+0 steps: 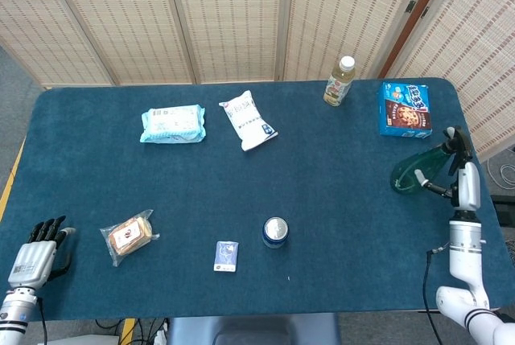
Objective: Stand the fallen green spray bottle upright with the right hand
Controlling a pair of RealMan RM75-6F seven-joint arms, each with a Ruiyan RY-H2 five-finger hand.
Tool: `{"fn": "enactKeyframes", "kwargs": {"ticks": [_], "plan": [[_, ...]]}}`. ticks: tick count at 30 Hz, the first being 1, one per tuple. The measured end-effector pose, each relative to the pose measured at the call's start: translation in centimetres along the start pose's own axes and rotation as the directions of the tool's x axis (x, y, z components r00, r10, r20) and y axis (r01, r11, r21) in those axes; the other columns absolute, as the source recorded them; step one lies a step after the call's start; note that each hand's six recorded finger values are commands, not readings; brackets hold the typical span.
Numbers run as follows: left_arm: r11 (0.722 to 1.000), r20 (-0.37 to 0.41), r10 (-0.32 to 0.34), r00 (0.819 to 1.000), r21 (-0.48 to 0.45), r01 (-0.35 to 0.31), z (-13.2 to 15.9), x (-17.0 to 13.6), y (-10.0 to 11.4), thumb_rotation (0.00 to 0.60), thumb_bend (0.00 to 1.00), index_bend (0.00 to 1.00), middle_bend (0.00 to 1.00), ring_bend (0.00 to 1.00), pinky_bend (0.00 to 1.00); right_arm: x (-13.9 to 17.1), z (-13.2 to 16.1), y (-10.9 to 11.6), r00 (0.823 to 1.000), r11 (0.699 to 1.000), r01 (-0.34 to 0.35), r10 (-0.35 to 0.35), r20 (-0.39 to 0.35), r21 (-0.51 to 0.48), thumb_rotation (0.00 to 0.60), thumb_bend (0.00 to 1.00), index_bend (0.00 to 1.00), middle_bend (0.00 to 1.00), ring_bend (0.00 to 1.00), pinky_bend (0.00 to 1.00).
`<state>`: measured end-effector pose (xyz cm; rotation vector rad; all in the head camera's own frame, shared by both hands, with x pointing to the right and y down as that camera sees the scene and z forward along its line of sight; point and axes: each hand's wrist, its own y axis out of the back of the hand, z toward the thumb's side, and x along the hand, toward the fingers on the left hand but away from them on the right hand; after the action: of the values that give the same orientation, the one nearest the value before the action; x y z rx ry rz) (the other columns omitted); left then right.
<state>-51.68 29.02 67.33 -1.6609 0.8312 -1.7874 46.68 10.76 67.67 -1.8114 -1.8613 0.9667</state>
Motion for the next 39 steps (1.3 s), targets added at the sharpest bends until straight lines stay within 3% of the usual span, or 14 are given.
{"fn": "enactKeyframes", "kwargs": {"ticks": [17, 23, 27, 30, 33, 39], "plan": [[1.0, 0.016, 0.016, 1.0, 0.019, -0.017, 1.4, 0.6, 0.9, 0.6, 0.5, 0.22, 0.07, 0.0, 0.0, 1.5, -1.3, 1.4, 0.999, 0.999, -0.009, 0.008, 0.042, 0.039, 0.6, 0.1, 0.05, 0.06, 0.01, 0.07], [0.999, 0.043, 0.038, 0.998, 0.028, -0.04, 2.9, 1.7, 1.8, 0.6, 0.5, 0.22, 0.07, 0.0, 0.0, 2.6, -1.9, 2.1, 0.996, 0.988, -0.06, 0.051, 0.068, 0.139, 0.6, 0.1, 0.05, 0.04, 0.0, 0.06], [0.997, 0.066, 0.069, 0.995, 0.027, -0.071, 4.2, 2.5, 3.2, 0.6, 0.5, 0.22, 0.07, 0.0, 0.0, 3.6, -1.8, 2.6, 0.991, 0.966, -0.115, 0.097, 0.087, 0.233, 0.6, 0.1, 0.05, 0.04, 0.0, 0.06], [0.996, 0.068, 0.091, 0.994, 0.019, -0.092, 4.7, 3.0, 4.3, 0.6, 0.5, 0.22, 0.07, 0.0, 0.0, 4.6, -1.8, 2.9, 0.983, 0.929, -0.172, 0.143, 0.112, 0.327, 0.6, 0.11, 0.05, 0.04, 0.0, 0.06], [0.994, 0.059, 0.108, 0.992, 0.005, -0.109, 4.7, 3.3, 5.1, 0.6, 0.5, 0.22, 0.07, 0.0, 0.0, 5.7, -1.6, 3.2, 0.973, 0.872, -0.226, 0.183, 0.138, 0.435, 0.6, 0.11, 0.05, 0.04, 0.0, 0.06], [0.99, 0.042, 0.137, 0.99, -0.034, -0.136, 4.4, 3.4, 6.0, 0.6, 0.5, 0.22, 0.07, 0.0, 0.0, 8.5, -0.9, 3.8, 0.952, 0.711, -0.304, 0.238, 0.19, 0.634, 0.6, 0.11, 0.05, 0.04, 0.0, 0.06]]}}
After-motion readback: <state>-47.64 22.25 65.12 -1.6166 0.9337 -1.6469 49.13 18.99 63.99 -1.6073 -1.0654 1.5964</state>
